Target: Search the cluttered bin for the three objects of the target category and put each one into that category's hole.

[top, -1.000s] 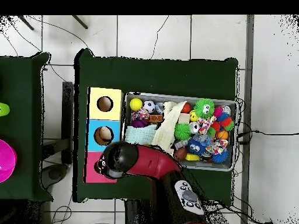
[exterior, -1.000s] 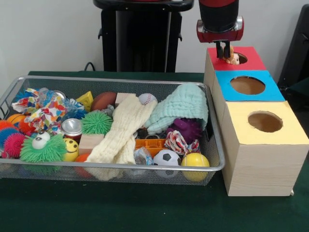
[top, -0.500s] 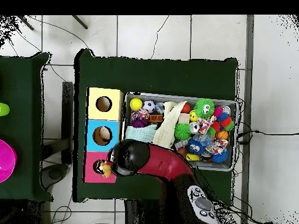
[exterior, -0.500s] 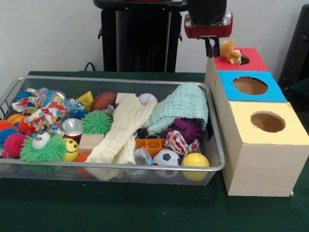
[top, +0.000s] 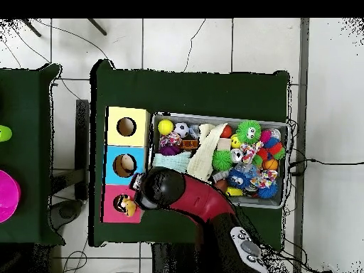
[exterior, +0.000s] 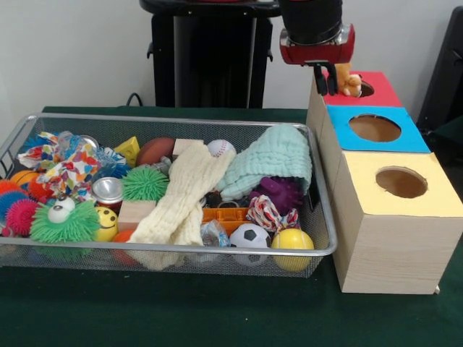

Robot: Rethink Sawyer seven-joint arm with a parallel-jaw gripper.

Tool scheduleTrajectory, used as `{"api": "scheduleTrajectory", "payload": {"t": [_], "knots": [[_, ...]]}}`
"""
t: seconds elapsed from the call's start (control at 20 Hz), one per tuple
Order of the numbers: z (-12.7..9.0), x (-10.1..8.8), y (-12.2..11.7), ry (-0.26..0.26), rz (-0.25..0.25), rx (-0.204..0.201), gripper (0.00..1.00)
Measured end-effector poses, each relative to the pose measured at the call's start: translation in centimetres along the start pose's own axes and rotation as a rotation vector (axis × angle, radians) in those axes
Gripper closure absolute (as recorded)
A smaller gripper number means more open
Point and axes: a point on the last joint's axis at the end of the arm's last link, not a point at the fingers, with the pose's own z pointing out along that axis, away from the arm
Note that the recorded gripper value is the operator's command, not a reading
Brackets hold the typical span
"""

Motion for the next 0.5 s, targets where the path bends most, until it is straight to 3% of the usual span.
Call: {"api": "scheduleTrajectory", "payload": {"t": [0.25,0.5], "knots": [[1.4,0.9,1.0,-0.003,0.035,-0.020,1.00],[2.0,2.0,2.0,0.011,0.015,-0.010,1.00]]}}
